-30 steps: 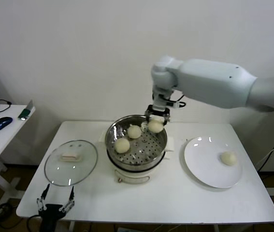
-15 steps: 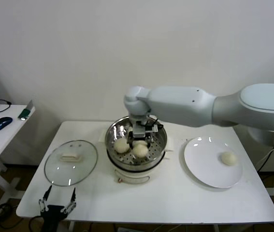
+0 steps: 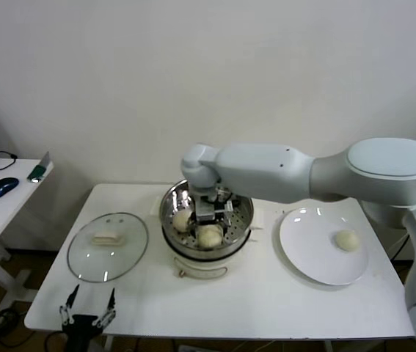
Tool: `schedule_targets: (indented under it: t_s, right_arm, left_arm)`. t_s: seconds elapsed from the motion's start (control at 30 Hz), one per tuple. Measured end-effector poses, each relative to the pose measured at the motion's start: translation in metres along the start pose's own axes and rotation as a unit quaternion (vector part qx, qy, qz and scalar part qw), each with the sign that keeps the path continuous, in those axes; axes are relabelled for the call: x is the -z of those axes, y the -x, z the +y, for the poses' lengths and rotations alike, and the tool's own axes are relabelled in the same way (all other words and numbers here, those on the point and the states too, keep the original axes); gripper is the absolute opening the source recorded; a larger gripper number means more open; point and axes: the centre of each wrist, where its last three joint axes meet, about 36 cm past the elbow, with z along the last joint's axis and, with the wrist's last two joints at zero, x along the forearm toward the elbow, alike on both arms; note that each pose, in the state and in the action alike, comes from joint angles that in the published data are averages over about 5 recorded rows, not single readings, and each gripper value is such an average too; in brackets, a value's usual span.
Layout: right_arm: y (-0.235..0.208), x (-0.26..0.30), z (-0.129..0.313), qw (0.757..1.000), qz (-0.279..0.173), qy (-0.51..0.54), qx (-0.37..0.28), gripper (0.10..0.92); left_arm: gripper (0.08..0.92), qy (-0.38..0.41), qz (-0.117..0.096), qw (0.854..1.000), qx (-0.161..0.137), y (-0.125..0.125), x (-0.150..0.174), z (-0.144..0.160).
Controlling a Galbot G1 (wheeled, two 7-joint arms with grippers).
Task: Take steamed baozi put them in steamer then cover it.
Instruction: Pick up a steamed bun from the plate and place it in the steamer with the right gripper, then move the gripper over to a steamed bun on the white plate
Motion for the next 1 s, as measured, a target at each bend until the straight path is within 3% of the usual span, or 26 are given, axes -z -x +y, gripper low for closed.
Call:
schedule_targets:
  t_s: [0.3, 0.53, 0.8, 1.0]
  right_arm:
    - [-0.033, -0.019, 0.023, 0.998, 0.025, 0.050, -0.021, 0.823]
    - [-0.065, -0.047, 0.086, 0.979, 0.044, 0.188, -0.065, 0.823]
    - [-0.081, -0.072, 0.208, 0.902, 0.048, 0.416, -0.103, 0.823]
    - [-0.054, -0.073, 0.306, 0.833, 0.038, 0.542, -0.106, 0.823]
  left_arm:
    - [0.823, 0.001, 0.001, 1.000, -0.003, -0.002, -0.001, -0.002]
    - [0.823, 0.004, -0.004, 1.000, -0.009, 0.000, 0.002, -0.006]
    - [0.823, 0.008, -0.011, 1.000, -0.019, 0.005, 0.008, -0.011]
    - [0.823, 0.014, -0.016, 1.000, -0.022, 0.008, 0.011, -0.012]
